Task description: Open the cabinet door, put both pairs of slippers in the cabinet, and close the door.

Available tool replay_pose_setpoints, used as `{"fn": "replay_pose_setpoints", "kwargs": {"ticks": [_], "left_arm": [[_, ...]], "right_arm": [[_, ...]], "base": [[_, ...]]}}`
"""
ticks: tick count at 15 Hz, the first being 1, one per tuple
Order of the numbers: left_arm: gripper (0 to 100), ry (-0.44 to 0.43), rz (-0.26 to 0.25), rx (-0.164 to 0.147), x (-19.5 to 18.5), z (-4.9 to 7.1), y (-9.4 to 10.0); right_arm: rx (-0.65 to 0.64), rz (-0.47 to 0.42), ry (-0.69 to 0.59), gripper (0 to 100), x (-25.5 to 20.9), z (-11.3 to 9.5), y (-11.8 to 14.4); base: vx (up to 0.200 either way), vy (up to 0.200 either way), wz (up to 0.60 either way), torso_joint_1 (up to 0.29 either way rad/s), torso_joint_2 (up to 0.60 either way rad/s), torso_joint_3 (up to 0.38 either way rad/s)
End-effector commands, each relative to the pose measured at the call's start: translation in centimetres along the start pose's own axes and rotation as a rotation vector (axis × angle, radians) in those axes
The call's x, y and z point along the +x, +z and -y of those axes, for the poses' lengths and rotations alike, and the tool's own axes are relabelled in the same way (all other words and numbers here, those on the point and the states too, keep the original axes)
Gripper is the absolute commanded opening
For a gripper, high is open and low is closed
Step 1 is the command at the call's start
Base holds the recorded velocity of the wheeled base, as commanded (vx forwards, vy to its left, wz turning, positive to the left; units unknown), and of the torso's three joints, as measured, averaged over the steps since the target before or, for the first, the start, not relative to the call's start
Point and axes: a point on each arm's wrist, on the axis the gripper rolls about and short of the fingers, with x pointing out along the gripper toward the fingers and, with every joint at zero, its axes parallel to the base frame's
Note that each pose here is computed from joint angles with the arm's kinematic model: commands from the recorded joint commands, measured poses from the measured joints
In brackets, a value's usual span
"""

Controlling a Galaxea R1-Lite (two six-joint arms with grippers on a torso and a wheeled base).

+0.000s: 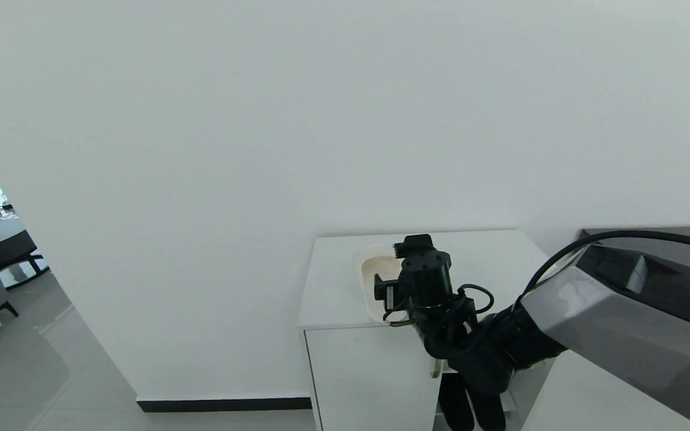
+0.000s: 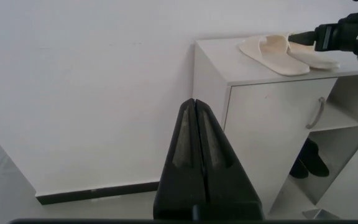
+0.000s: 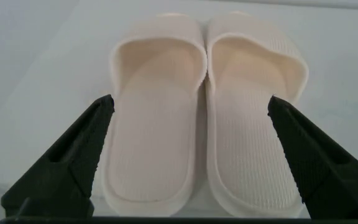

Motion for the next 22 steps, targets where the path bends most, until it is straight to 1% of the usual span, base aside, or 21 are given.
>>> {"fn": "replay_pose_setpoints", "kwargs": {"ticks": [1, 5, 15, 18, 22], "left_arm": [[0, 0.001, 0.001, 0.000, 0.0, 0.0, 0.0], [0, 0.001, 0.001, -0.002, 0.0, 0.0, 0.0], [0, 0.001, 0.001, -0.003, 0.0, 0.0, 0.0], [0, 0.001, 0.001, -0.002, 0.0, 0.0, 0.0], [0, 0.001, 0.001, -0.003, 0.0, 0.0, 0.0]], "right_arm": [[0.000, -0.005, -0.012, 100, 0.8, 0.3, -0.4], [-0.013, 0.003, -0.021, 100, 2.1, 0.3, -0.8], [-0.037, -0.039, -0.013, 100, 4.8, -0.4, -2.7], [-0.040, -0.050, -0.033, 100, 6.3, -0.1, -3.3], [-0.029, -0.043, -0.058, 100, 8.6, 0.2, -2.8]], "base": [[0.000, 0.000, 0.00, 0.000, 0.00, 0.000], [0.200, 0.000, 0.00, 0.000, 0.00, 0.004], [0.000, 0.000, 0.00, 0.000, 0.00, 0.000], [0.000, 0.000, 0.00, 0.000, 0.00, 0.000], [0.000, 0.000, 0.00, 0.000, 0.00, 0.000]]}}
